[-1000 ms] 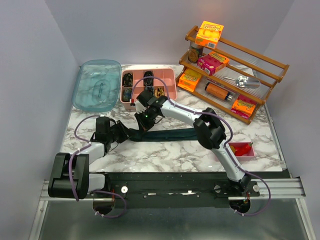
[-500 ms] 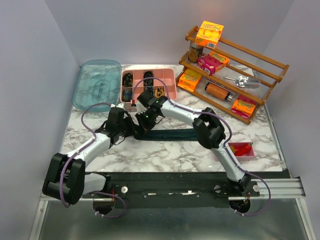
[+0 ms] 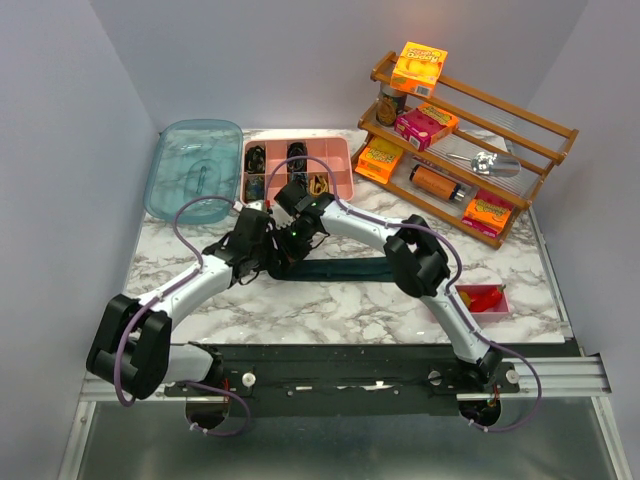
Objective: Roll the ties
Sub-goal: Roll the tie at the center of the board.
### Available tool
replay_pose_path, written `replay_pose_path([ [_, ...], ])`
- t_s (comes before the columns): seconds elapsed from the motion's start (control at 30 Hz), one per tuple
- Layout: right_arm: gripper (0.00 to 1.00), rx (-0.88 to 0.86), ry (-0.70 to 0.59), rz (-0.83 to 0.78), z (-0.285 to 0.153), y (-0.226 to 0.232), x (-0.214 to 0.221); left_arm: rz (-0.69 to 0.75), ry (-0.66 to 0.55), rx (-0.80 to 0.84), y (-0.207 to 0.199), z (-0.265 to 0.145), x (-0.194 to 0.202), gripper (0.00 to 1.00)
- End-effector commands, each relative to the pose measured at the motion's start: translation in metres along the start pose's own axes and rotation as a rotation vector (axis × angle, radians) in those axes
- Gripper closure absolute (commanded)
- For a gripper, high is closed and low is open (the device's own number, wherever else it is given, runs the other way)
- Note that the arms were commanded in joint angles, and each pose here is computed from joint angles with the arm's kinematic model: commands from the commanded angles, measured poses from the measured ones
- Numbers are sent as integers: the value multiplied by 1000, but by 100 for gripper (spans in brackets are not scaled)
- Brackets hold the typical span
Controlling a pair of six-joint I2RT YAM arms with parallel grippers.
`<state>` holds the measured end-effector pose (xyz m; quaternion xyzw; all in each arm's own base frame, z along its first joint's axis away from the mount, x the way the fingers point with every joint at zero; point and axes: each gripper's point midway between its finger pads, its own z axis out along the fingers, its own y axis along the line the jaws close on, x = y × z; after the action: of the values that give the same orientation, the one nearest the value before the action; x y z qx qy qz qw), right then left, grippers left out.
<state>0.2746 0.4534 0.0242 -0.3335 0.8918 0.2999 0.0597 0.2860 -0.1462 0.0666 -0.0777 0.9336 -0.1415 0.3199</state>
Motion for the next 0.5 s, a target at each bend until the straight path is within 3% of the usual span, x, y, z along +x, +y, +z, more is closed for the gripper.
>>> replay_pose_path([
  [0.0,99,12,-21,-11,4,0,-6,29,-31,-59,1,-3,-12,94],
  [0.47,99,52,-157,30,-67,-9,-32,167,-10,-344,36,-14,-13,98],
])
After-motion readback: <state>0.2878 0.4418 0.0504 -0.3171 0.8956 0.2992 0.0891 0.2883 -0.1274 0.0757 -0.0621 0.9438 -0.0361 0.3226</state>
